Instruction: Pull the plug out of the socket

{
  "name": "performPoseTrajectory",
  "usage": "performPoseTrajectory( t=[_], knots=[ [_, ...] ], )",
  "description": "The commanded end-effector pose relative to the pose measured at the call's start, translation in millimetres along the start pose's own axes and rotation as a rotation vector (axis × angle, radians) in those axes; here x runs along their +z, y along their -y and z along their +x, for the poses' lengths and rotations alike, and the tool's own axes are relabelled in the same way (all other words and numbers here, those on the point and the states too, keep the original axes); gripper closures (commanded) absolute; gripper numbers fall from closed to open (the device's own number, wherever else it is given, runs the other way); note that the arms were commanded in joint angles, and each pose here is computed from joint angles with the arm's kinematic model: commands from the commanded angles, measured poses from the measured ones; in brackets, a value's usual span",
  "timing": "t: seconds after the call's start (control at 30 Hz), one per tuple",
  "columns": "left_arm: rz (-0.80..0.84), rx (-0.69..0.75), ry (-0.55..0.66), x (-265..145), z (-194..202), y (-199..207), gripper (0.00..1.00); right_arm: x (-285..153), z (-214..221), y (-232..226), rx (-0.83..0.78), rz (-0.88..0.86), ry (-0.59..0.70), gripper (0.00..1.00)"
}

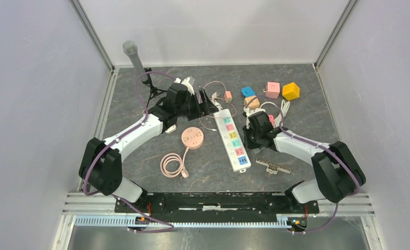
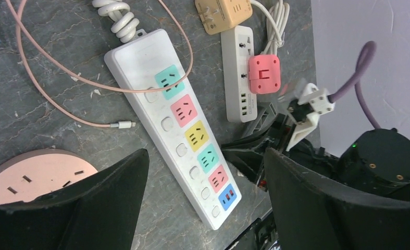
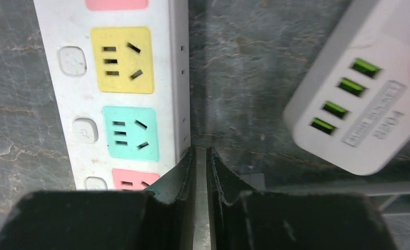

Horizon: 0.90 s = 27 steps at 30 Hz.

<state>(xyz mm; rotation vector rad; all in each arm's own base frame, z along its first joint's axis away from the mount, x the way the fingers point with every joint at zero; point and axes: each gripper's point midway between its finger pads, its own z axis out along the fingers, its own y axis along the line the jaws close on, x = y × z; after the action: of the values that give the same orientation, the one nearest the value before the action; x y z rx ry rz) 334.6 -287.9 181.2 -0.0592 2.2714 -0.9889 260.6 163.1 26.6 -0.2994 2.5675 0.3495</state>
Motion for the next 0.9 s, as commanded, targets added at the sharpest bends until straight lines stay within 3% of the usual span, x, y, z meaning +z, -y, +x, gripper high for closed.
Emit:
performPoseTrajectory(
  t=[0.0, 0.23, 0.33, 0.43, 0.53, 0.7, 0.87],
  knots=[
    [0.065, -0.004, -0.019, 5, 1, 14, 0.13, 2, -23, -29, -0.046, -0.084, 0.046, 0.84],
    [0.075, -0.027, -0.096, 19, 15, 15, 0.13, -13, -62, -14, -0.071, 0.027, 0.128, 0.83],
    [0.082, -0.022, -0.113, 24, 19, 19, 0.13, -24, -79, 16, -0.035, 0.161, 0.152, 0.69],
    [0.086, -0.014, -0.120, 27, 21, 22, 0.13, -36, -89, 47, 0.037, 0.247, 0.190, 0.47],
    [0.081, -0.005, -0.119, 27, 20, 22, 0.13, -50, -94, 73, 0.123, 0.309, 0.239, 0.32],
    [0.050, 0.030, -0.088, 23, 13, 19, 0.10, -55, -92, 89, 0.258, 0.289, 0.287, 0.25],
    [-0.051, 0.080, -0.021, 12, -1, 6, 0.02, -51, -84, 99, 0.405, 0.245, 0.298, 0.19]
  ],
)
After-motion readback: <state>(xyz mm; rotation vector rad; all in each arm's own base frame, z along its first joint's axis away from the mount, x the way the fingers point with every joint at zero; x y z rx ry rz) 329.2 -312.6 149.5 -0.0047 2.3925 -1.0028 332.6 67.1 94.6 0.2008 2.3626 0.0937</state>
